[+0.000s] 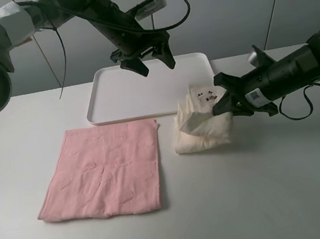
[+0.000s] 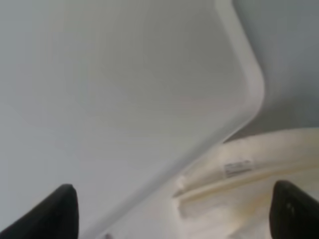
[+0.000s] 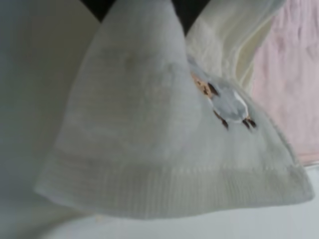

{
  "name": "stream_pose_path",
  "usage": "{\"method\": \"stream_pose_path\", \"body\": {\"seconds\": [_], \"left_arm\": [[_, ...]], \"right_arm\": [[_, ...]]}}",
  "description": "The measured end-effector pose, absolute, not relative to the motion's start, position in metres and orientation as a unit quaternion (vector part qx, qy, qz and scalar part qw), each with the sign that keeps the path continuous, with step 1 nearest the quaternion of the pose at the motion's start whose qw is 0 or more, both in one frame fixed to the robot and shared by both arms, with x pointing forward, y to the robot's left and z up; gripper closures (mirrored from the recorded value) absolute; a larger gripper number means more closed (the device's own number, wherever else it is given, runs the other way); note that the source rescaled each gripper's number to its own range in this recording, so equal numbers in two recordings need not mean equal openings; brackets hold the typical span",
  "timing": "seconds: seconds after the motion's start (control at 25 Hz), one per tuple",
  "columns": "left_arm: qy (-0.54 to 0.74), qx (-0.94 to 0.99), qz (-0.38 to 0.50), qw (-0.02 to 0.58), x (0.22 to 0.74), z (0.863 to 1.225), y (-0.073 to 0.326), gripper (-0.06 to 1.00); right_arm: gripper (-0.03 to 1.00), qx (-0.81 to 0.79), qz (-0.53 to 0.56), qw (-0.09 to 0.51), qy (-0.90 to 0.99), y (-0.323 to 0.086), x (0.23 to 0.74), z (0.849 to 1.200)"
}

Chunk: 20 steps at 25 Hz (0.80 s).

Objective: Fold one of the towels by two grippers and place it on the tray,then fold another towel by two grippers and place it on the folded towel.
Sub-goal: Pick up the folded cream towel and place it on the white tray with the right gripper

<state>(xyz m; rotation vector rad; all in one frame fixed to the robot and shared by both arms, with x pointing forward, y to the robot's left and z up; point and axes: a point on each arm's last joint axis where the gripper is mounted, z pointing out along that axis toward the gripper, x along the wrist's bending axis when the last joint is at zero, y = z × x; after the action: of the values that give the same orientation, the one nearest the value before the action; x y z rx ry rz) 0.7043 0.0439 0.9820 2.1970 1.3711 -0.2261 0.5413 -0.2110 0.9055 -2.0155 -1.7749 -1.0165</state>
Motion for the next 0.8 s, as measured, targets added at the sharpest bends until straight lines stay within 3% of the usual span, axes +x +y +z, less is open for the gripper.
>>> {"method": "stream_pose_path", "body": {"seconds": [0.36,0.52,0.8], "left_arm": [[0.461,0.858,-0.030,0.224,0.668,1.032,0.097,-0.04],[0.474,0.851,-0.030,0.224,0.648,1.040,0.130,-0.04],[0.485,0.838,-0.006,0.252,0.615,1.054,0.179,-0.04]], "right_arm": [[0.87,-0.627,-0.398,0.120,-0.659,-0.198,0.602,0.994],[0.87,-0.612,-0.415,0.142,-0.658,-0.190,0.634,1.012],[0.87,-0.590,-0.450,0.225,-0.631,-0.162,0.681,1.001]]}}
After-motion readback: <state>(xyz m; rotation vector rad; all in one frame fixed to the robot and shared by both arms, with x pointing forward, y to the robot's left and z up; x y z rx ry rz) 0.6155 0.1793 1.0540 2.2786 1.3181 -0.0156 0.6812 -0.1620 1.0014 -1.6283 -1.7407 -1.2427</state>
